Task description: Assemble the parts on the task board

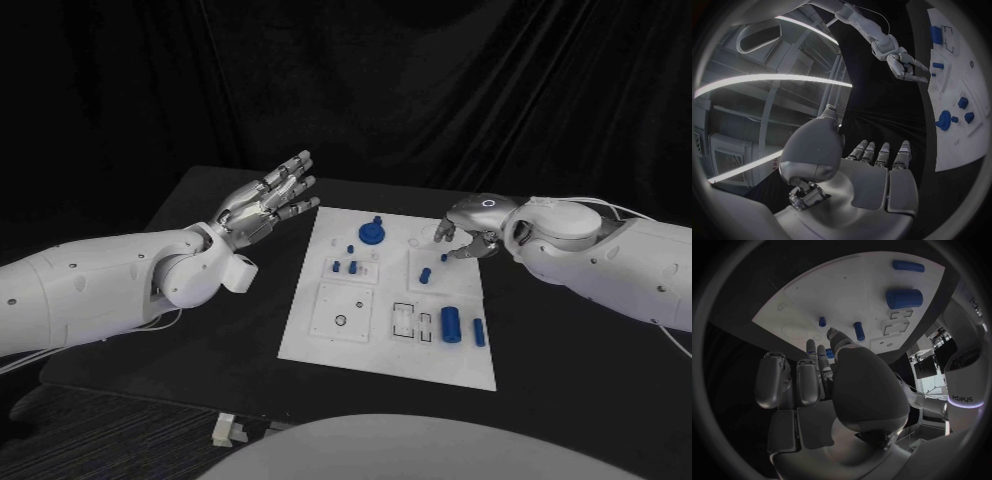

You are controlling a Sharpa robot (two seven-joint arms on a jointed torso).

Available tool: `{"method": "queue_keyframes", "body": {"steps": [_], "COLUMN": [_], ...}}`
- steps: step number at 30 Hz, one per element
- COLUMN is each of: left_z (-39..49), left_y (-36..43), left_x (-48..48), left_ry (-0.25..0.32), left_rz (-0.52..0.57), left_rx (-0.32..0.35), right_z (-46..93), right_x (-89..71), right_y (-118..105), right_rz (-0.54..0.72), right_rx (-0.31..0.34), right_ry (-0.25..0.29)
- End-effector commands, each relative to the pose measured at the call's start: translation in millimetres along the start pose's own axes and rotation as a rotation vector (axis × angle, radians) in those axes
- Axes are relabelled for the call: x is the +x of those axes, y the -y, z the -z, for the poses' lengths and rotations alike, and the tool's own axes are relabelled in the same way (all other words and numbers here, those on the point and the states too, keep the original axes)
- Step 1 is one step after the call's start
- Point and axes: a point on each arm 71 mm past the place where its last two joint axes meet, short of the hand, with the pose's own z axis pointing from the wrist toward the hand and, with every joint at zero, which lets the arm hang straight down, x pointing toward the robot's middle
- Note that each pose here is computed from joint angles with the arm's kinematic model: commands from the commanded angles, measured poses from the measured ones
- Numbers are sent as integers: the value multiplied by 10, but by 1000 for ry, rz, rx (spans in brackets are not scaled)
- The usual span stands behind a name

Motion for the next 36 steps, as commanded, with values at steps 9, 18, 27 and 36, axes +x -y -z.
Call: {"method": "queue_keyframes", "body": {"steps": [9,18,27,36], "left_z": [14,22,32,26], "left_y": [40,16,-6,-20], "left_x": [-1,-1,5,7], "left_ry": [12,4,-3,-2], "left_rz": [11,20,29,29], "left_rx": [85,77,63,59], "right_z": [-66,-103,-121,-144], "right_x": [48,144,238,292], "right_y": [13,2,-2,-26], "right_rz": [-1,-9,-16,-19], "right_rx": [15,36,47,45], "right_ry": [18,-7,-31,-18]}}
